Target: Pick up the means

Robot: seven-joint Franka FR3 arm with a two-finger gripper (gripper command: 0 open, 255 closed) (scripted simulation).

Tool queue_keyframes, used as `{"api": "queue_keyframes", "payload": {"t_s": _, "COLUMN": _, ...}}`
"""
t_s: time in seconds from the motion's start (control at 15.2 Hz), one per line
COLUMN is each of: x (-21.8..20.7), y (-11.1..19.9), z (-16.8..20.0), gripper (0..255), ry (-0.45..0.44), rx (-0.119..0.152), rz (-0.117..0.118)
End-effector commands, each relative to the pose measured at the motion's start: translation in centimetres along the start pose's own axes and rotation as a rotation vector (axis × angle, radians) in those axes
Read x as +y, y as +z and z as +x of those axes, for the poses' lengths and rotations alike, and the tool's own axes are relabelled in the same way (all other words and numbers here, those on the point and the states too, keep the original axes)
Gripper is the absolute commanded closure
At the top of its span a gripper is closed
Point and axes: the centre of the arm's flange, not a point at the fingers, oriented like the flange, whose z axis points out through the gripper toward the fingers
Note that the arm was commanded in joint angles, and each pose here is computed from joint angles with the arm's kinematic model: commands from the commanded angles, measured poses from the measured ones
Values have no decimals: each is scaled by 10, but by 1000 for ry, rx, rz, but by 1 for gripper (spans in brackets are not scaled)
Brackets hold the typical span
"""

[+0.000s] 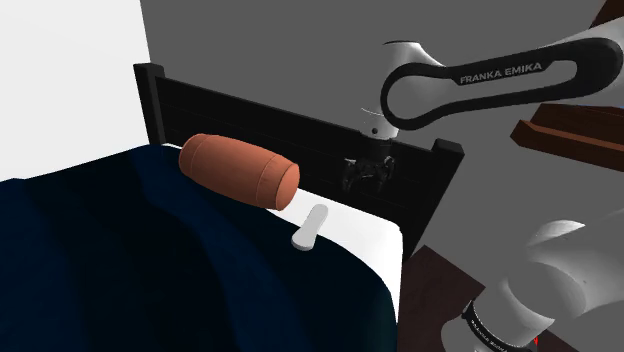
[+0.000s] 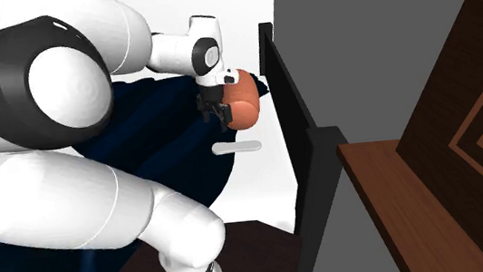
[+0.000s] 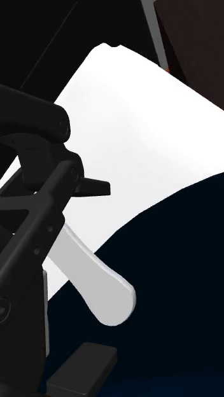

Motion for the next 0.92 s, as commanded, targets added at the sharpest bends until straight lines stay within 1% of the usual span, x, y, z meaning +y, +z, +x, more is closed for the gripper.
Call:
{"api": "queue_keyframes", "payload": {"t_s": 0.0, "x": -8, "y": 22, "z": 14, "gripper": 0, "ry": 94, "rx": 10, "rz": 6}}
{"api": "queue_keyframes", "payload": {"t_s": 0.46, "x": -32, "y": 89, "z": 67, "gripper": 0, "ry": 399, "rx": 38, "rz": 21}}
{"api": "queue_keyframes", "payload": {"t_s": 0.86, "x": -40, "y": 145, "z": 118, "gripper": 0, "ry": 660, "rx": 62, "rz": 34}}
